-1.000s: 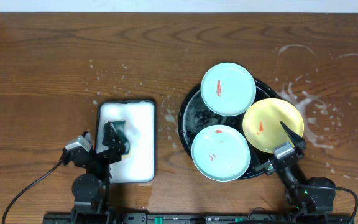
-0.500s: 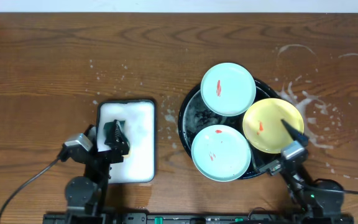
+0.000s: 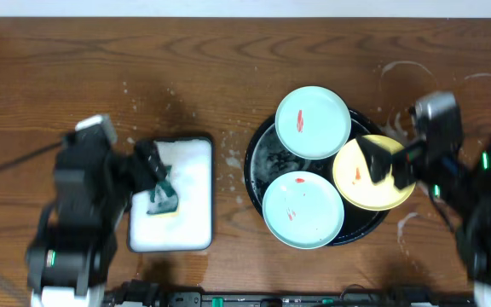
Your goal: Clean dirty plates on tray and stack at the side
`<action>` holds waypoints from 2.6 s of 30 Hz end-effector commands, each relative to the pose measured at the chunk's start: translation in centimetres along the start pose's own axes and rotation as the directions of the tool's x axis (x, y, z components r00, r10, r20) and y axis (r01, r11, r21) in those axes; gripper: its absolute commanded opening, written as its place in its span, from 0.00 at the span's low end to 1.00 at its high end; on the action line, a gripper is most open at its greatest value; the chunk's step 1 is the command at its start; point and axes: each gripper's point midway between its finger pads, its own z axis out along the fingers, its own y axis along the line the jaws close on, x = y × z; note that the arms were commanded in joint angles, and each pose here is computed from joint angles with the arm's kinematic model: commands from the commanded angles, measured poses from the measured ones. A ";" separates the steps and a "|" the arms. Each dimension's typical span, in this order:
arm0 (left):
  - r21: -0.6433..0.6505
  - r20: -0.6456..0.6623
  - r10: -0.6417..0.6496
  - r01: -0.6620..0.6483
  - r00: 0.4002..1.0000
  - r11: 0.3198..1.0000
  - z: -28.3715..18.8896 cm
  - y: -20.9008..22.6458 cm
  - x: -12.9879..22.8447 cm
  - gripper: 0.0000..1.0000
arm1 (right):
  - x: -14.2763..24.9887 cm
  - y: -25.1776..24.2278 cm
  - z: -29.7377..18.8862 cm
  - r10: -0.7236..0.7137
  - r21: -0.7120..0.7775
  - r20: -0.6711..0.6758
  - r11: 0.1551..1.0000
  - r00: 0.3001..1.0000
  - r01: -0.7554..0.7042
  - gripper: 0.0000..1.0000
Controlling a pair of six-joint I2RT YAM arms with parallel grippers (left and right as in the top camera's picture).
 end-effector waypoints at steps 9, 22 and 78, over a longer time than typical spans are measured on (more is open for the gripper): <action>-0.220 -0.499 0.005 -0.131 0.867 0.967 8.0 4.2 8.9 0.80 | 3.3 -1.7 7.8 0.163 -0.069 -0.280 0.980 0.946 -0.189 0.99; -0.306 -0.764 -0.084 -0.246 0.639 0.920 17.2 7.9 17.6 0.59 | 4.6 -1.3 8.7 0.233 -0.083 -0.341 0.958 0.911 -0.276 0.99; -0.138 -0.738 -0.002 -0.147 0.675 0.980 16.2 1.2 13.5 0.08 | 3.5 -2.8 9.7 0.279 0.058 -0.338 0.960 0.899 -0.276 0.67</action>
